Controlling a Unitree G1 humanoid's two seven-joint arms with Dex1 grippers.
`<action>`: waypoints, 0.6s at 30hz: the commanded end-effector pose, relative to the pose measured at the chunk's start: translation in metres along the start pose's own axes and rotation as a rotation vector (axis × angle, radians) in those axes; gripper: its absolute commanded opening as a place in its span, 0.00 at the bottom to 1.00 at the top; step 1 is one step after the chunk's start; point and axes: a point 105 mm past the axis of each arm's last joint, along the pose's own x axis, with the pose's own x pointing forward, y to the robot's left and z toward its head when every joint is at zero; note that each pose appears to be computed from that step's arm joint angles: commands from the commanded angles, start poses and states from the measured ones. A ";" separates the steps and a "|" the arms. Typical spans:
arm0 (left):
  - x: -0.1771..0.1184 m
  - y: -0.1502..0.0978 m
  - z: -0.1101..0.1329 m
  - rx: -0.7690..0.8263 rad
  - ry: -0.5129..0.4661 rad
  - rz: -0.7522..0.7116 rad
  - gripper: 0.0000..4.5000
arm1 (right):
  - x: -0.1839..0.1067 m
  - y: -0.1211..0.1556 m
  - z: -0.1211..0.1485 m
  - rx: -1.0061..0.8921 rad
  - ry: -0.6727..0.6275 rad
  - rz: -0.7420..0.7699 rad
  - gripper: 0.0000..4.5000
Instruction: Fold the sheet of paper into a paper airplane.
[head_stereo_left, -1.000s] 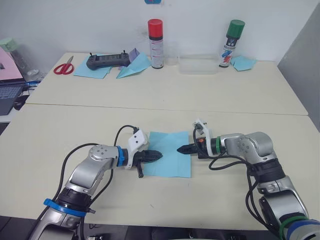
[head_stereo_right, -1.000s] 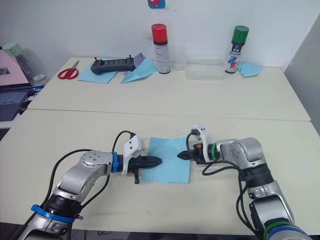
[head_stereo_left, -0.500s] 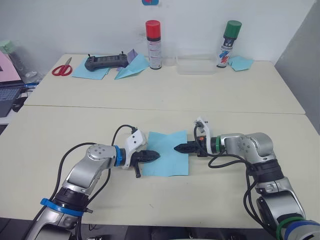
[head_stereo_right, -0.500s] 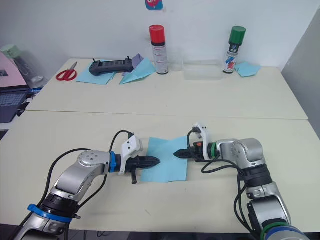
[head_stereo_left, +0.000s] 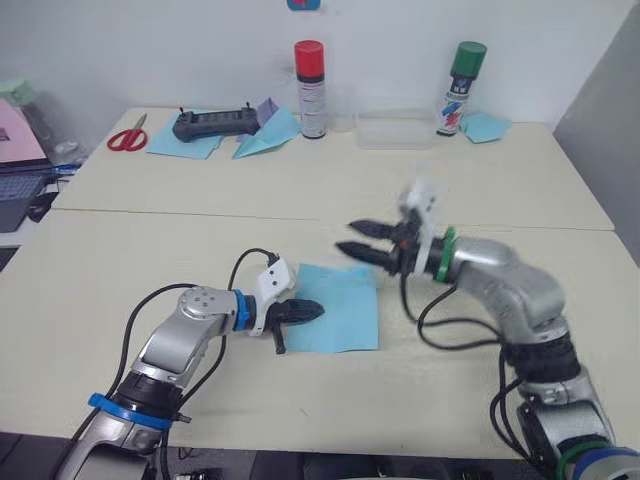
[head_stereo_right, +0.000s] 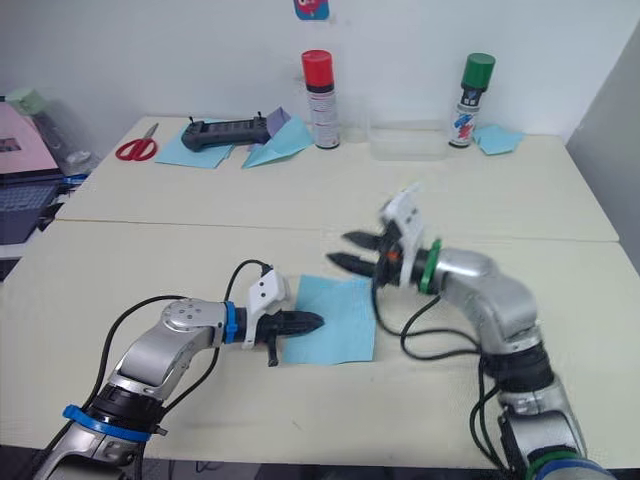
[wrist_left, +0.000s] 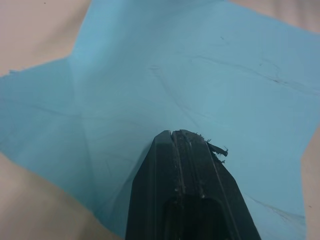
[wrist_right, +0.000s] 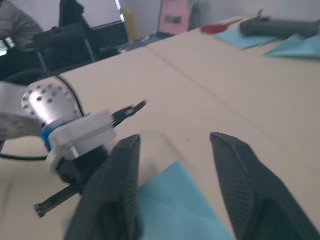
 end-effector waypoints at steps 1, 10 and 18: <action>0.001 0.003 -0.012 -0.020 0.051 0.011 0.00 | 0.000 -0.002 -0.029 0.011 0.059 -0.059 0.15; 0.001 0.001 -0.013 -0.022 0.051 0.008 0.00 | -0.013 -0.024 -0.088 0.029 0.215 -0.232 0.01; 0.000 0.003 -0.012 -0.022 0.052 0.012 0.00 | -0.033 -0.063 -0.089 0.080 0.168 -0.428 0.01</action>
